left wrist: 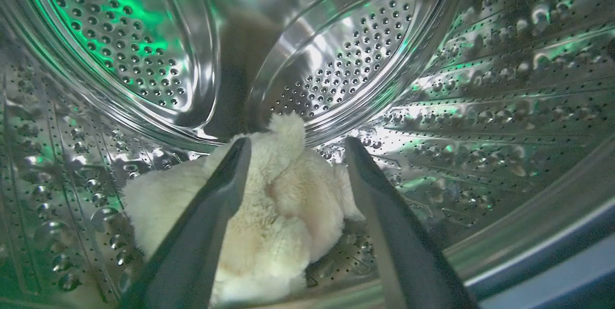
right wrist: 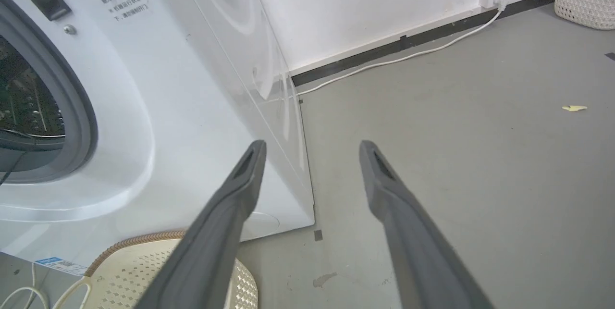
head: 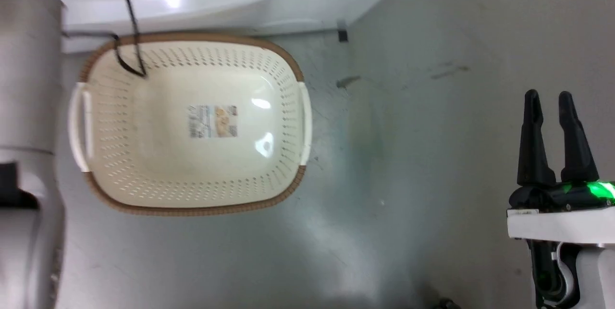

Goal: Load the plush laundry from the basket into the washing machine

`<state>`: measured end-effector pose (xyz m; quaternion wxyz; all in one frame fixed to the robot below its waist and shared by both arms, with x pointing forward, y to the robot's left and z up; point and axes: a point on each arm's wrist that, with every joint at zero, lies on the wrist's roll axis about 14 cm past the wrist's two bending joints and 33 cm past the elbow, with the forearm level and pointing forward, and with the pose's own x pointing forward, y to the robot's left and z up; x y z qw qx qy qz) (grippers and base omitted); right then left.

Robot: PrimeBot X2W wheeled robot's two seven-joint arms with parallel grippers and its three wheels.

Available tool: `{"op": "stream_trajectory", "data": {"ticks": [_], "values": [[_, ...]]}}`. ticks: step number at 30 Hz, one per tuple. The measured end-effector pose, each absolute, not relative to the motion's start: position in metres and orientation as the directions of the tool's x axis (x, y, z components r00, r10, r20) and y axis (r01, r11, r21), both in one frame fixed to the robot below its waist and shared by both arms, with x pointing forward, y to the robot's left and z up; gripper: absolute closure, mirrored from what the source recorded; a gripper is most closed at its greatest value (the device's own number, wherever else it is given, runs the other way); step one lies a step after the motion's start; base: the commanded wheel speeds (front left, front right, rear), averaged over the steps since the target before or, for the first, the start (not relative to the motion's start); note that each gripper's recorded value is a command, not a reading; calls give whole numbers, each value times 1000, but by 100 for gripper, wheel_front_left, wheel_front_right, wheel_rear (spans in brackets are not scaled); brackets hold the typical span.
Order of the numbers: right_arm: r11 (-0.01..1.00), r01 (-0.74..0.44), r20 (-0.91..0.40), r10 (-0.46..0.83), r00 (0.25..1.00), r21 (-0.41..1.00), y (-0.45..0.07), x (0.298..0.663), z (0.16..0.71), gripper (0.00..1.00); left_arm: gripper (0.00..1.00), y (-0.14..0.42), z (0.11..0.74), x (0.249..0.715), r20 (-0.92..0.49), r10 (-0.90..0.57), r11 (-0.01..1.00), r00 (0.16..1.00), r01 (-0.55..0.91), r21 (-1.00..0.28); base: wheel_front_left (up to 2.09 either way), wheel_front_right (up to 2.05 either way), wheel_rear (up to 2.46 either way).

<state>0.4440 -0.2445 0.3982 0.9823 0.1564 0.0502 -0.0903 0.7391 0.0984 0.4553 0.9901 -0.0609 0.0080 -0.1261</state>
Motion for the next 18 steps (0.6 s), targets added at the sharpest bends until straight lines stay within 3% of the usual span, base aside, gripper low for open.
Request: {"op": "stream_trajectory", "data": {"ticks": [18], "values": [[954,56,52,-75,996,293,-215,440,475,0,0,112,513,628,18,-265,962,964,265,-70,0,0,0]]}}
